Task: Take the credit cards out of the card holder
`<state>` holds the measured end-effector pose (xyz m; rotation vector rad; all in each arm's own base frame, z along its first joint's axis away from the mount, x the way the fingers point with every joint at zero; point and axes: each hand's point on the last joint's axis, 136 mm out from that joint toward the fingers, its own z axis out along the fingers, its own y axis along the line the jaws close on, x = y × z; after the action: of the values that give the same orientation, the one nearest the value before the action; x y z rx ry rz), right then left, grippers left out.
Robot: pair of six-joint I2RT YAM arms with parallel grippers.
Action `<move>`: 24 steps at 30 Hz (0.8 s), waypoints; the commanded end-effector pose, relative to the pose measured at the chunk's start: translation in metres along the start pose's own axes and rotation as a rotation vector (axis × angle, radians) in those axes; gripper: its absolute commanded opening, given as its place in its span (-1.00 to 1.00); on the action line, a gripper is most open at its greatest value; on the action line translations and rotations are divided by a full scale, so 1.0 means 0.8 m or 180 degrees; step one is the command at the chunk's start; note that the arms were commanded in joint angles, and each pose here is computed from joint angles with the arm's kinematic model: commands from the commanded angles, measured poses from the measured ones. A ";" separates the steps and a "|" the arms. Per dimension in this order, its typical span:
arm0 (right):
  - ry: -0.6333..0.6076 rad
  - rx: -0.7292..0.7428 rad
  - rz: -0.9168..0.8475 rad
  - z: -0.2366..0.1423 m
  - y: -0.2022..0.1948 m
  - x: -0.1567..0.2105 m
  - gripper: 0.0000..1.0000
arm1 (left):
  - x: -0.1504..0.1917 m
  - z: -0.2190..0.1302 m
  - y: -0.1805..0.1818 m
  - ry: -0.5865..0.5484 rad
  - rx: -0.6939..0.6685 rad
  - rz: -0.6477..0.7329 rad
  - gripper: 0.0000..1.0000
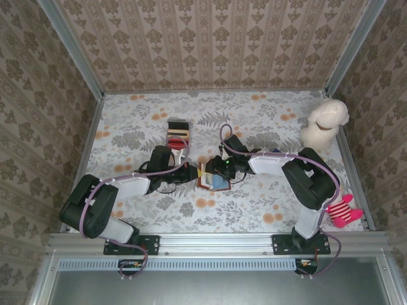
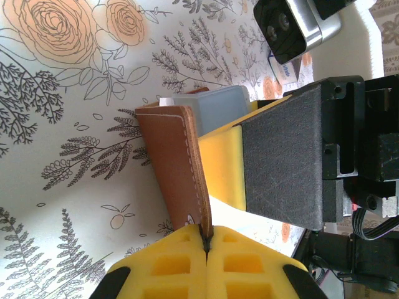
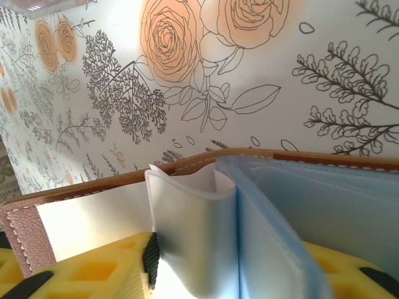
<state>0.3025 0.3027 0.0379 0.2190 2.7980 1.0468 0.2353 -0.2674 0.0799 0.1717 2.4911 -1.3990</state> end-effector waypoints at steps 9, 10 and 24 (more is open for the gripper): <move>-0.0155 -0.0056 -0.0182 -0.035 0.027 -0.006 0.43 | -0.009 -0.008 0.003 0.0071 -0.0232 0.0056 -0.92; -0.0183 -0.0099 -0.0180 -0.042 0.033 -0.007 0.50 | -0.009 -0.010 0.005 0.0095 -0.0280 0.0038 -0.84; -0.1265 0.0265 -0.0803 -0.198 0.043 -0.055 1.00 | -0.073 -0.119 0.011 -0.0413 -0.1413 0.0187 0.46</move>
<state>0.3133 0.2512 0.1615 0.1094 2.4942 0.9402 0.2743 -0.2126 0.1241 0.0758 2.5677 -0.9936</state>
